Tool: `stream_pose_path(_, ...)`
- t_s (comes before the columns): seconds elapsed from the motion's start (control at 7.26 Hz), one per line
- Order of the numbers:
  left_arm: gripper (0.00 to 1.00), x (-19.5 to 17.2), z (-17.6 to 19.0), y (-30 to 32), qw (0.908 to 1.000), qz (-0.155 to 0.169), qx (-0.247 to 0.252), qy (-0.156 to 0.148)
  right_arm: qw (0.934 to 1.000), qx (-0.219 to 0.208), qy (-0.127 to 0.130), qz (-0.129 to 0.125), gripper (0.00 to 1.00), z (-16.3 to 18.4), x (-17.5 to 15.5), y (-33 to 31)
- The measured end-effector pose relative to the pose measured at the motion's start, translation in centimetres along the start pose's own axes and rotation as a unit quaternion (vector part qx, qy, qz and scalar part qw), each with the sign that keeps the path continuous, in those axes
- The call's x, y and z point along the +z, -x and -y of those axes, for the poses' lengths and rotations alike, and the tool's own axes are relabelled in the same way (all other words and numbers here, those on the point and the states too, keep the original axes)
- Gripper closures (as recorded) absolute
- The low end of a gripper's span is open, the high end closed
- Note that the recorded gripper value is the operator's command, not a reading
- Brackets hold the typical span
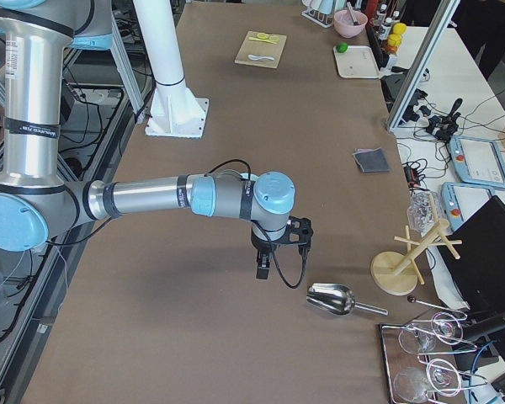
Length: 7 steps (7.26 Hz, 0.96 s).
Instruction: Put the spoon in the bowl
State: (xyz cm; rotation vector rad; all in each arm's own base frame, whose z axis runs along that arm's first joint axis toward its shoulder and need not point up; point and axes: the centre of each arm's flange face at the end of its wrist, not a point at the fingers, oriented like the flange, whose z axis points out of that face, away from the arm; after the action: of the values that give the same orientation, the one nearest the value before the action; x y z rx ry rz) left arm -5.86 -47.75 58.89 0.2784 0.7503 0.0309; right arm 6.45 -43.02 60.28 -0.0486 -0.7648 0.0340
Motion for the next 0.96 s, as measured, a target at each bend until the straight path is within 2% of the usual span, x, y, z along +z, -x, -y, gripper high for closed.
stream_pose_path(0.96, 0.02, 0.36, -0.12, 0.33, 1.0000, 0.001, -0.003, 0.004, 1.0000, -0.001, 0.001, -0.001, 0.00, -0.03, 0.11, 0.03)
